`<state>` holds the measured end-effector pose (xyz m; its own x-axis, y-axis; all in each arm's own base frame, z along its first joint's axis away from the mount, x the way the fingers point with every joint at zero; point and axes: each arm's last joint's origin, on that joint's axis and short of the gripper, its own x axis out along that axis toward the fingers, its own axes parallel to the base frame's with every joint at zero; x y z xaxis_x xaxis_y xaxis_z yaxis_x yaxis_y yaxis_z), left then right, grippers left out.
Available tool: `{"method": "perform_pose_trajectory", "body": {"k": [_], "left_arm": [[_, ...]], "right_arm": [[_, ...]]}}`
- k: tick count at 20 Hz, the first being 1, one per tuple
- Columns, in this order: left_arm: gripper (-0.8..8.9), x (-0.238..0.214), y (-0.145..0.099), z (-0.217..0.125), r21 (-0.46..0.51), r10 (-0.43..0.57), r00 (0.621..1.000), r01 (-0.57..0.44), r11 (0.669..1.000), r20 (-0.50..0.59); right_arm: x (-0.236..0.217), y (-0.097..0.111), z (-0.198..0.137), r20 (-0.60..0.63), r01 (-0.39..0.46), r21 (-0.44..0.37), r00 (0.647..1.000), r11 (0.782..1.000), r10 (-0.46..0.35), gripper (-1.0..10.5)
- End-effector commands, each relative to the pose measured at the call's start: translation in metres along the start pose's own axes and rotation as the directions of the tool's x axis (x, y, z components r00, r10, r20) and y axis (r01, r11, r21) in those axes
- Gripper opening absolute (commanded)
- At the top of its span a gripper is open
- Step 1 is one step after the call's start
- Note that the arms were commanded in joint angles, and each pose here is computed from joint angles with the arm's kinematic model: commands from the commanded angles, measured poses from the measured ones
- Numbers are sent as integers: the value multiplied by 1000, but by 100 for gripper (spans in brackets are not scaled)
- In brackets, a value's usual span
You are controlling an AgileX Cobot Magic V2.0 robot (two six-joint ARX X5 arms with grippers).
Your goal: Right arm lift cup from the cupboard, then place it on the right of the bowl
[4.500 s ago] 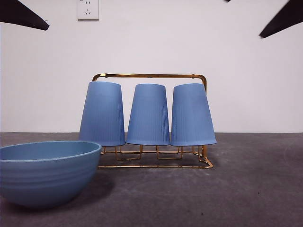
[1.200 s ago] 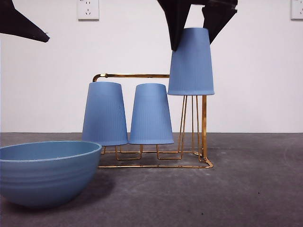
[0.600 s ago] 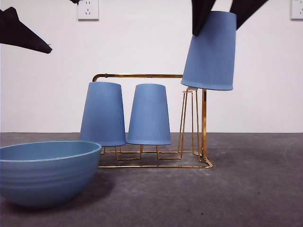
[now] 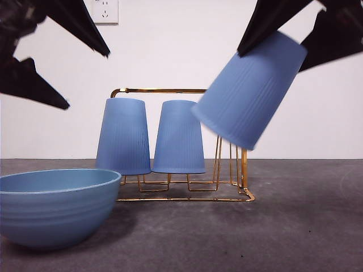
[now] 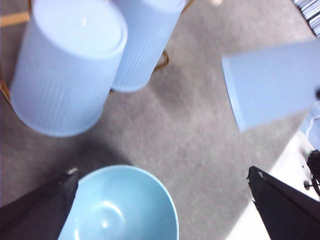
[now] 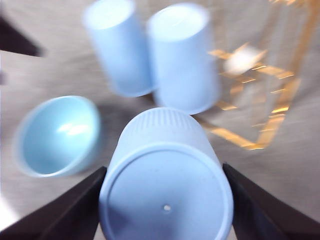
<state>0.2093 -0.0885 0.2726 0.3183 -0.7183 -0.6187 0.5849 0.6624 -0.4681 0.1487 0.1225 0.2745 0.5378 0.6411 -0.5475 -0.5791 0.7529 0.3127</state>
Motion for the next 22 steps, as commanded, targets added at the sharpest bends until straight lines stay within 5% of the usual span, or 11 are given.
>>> {"method": "perform_pose_trajectory", "body": {"k": [1,7,11,15,18,22], "left_arm": [[449,7,-2,6,-11,-34,999,34,999,-9],[434,22,-4,8,-127,-176,984,170,977,-39],[438,42,4,11,-289,-380,922,345,893,-71],[442,60,12,16,-399,-577,814,509,762,-63],[442,67,15,21,-421,-616,786,542,727,-51],[436,73,19,20,-441,-617,785,536,720,-53]], "right_arm": [[9,-1,-11,46,-100,96,994,990,96,252],[28,-8,-36,161,-275,209,956,938,245,252],[31,-11,-44,222,-368,238,921,899,319,252],[34,-12,-47,240,-393,266,911,880,334,252],[42,-12,-45,240,-441,273,892,855,383,252],[57,-15,-46,223,-457,291,887,840,405,252]]}}
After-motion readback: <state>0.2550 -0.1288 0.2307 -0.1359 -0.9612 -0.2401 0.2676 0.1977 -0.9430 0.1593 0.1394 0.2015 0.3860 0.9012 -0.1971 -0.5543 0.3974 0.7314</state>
